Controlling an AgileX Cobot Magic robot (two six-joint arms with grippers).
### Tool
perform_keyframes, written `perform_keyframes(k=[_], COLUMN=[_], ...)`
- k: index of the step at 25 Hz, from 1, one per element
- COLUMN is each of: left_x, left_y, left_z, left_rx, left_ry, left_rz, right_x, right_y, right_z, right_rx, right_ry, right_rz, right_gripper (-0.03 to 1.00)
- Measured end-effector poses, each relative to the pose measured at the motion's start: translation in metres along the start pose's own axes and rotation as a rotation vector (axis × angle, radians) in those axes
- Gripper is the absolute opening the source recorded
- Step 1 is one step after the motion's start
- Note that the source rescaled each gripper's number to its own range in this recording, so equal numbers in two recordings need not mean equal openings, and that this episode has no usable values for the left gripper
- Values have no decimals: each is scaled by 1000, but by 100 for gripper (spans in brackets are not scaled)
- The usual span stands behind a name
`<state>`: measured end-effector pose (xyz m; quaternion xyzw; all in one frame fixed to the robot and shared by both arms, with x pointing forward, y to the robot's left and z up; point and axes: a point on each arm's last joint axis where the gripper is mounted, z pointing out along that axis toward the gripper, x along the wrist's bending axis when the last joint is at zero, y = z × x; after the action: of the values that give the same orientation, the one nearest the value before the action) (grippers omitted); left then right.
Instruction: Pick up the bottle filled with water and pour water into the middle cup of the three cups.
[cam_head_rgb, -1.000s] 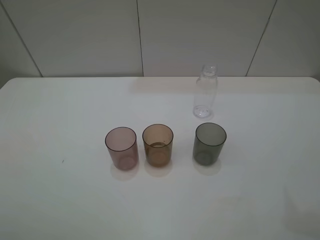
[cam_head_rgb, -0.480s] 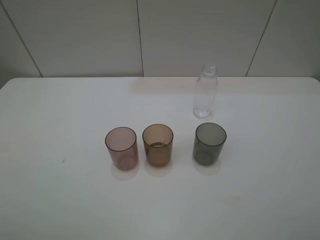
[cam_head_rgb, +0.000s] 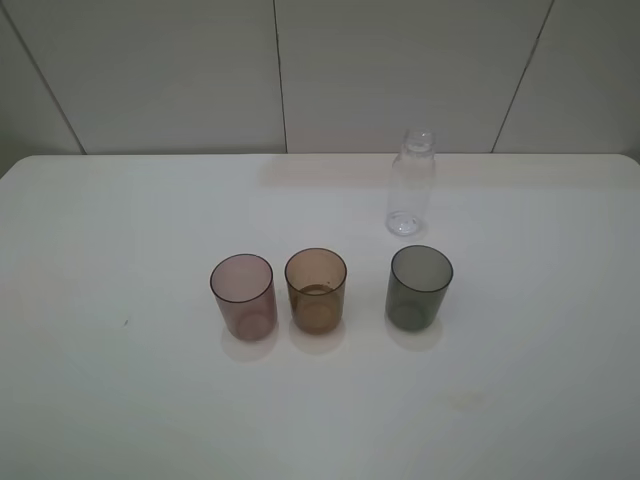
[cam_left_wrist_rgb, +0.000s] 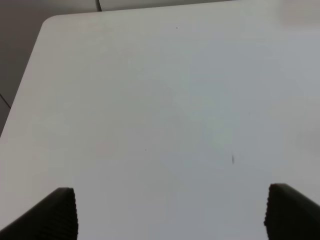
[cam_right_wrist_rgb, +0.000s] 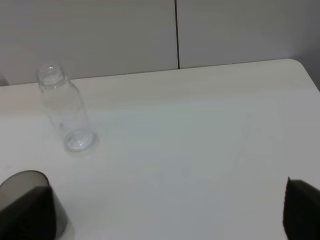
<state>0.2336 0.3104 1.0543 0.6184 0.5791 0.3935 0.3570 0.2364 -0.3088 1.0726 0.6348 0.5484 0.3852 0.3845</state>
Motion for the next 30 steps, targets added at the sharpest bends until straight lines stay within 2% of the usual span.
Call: perform_keyframes(k=[4,8,30], left_x=[0,0,0], left_y=[0,0,0], left_z=[0,0,0], left_rx=[0,0,0], left_ry=[0,0,0], left_rz=[0,0,0], right_x=[-1,-2,-2], right_y=[-8,-16,-16], right_z=[-3,2,2], right_rx=[-25,30,30], right_ry=[3,-8,-11], right_rz=[3,0,1], right_gripper=[100,100,100])
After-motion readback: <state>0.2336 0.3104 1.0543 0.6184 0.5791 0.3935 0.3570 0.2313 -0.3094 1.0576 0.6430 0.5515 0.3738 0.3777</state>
